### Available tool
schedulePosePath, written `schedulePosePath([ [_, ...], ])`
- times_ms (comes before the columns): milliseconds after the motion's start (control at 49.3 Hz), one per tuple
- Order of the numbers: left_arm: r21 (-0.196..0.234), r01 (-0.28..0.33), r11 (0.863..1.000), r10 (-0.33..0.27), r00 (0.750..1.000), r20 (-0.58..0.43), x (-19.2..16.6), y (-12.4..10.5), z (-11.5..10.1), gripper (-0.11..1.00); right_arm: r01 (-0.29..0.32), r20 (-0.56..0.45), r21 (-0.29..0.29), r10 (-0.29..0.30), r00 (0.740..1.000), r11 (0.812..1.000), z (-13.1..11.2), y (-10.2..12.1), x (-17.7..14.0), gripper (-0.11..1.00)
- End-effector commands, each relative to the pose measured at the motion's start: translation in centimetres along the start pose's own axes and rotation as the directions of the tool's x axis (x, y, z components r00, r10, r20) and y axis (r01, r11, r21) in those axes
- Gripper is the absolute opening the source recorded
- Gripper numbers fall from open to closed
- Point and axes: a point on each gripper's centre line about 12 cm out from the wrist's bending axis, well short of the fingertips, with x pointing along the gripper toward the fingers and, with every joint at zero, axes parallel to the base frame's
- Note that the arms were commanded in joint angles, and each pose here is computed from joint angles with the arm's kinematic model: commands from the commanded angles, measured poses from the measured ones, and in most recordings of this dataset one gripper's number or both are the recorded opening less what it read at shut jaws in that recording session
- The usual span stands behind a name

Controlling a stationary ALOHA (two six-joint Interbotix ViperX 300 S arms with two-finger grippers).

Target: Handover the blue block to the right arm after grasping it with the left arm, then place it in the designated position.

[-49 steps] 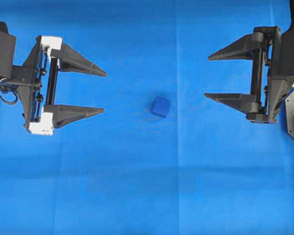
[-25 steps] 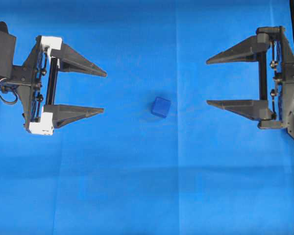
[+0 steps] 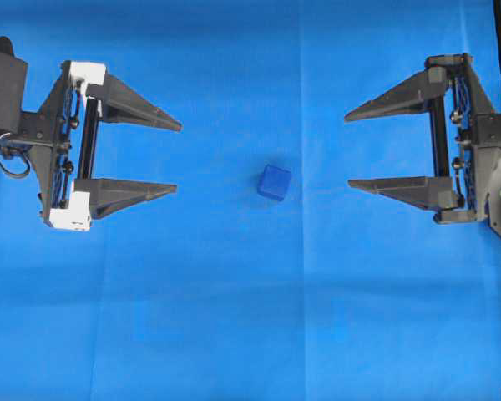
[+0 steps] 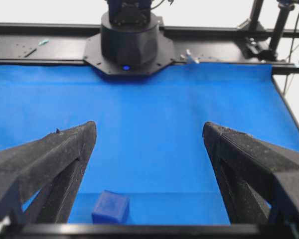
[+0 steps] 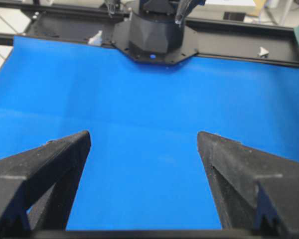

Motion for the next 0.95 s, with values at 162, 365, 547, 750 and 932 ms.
schedulePosePath([
  [162,0.002,0.006,1.0,-0.006,0.999,0.032,0.07,-0.18,1.08,0.93,-0.001,0.017,-0.001,0.001,1.0,1.0,0.58,-0.03,0.01,0.84],
  [365,0.0,0.007,1.0,-0.007,0.999,0.032,0.07,-0.22,1.08,0.93,0.0,0.016,-0.001,0.0,1.0,1.0,0.56,-0.04,0.01,0.84],
  [547,0.0,0.007,1.0,-0.007,1.0,0.03,0.07,-0.22,1.06,0.93,0.0,0.016,-0.001,0.0,1.0,1.0,0.56,-0.04,0.01,0.84],
  [750,0.0,0.007,1.0,-0.007,0.999,0.034,0.08,-0.22,1.14,0.93,0.0,0.016,-0.001,0.0,1.0,1.0,0.56,-0.04,0.01,0.84],
  [932,0.0,0.007,1.0,-0.007,0.999,0.034,0.08,-0.22,1.14,0.93,0.004,0.012,0.003,-0.005,1.0,1.0,0.51,-0.09,0.01,0.84],
])
